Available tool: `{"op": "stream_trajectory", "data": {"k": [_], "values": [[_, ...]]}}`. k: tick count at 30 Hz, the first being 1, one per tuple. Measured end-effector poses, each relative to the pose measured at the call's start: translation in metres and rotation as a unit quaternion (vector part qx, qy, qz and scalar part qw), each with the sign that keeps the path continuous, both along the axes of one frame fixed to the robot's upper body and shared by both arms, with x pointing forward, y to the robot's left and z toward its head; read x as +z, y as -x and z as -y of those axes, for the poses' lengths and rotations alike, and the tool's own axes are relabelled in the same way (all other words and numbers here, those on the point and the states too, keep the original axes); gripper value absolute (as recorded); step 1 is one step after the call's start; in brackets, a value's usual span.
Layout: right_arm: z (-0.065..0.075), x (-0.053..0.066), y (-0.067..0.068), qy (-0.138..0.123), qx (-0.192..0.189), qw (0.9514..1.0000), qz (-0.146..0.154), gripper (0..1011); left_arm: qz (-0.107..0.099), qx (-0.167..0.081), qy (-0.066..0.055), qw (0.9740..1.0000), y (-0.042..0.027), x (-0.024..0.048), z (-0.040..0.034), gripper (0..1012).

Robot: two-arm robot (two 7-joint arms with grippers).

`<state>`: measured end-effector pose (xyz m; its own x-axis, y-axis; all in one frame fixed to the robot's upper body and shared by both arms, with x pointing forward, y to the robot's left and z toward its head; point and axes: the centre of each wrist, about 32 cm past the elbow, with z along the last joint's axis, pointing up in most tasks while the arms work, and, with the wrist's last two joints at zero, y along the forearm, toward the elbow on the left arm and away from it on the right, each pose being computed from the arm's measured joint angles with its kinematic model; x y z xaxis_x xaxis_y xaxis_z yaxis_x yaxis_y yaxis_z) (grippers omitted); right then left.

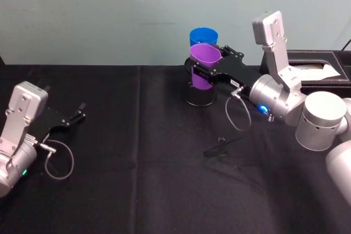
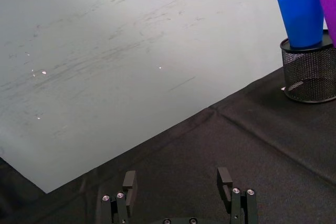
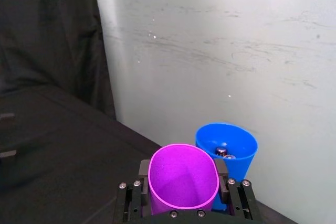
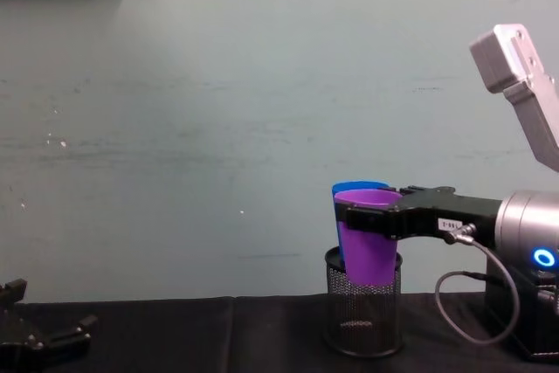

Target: Pick up one cup with a gripper and tap it against the other cup.

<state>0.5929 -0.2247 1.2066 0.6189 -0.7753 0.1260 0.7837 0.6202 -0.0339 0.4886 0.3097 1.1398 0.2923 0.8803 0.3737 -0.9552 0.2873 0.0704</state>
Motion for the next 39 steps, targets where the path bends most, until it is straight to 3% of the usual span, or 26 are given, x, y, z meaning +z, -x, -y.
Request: {"op": "stream_trajectory", "data": {"k": [28,39], "values": [[0.0,0.009,-0.023,-0.004,-0.008,0.9999,0.007,732,0.0,0.0,0.0,1.0,0.0,0.0,0.0,1000],[-0.001,0.011,-0.025,-0.006,-0.007,0.9999,0.009,732,0.0,0.0,0.0,1.0,0.0,0.0,0.0,1000]]}}
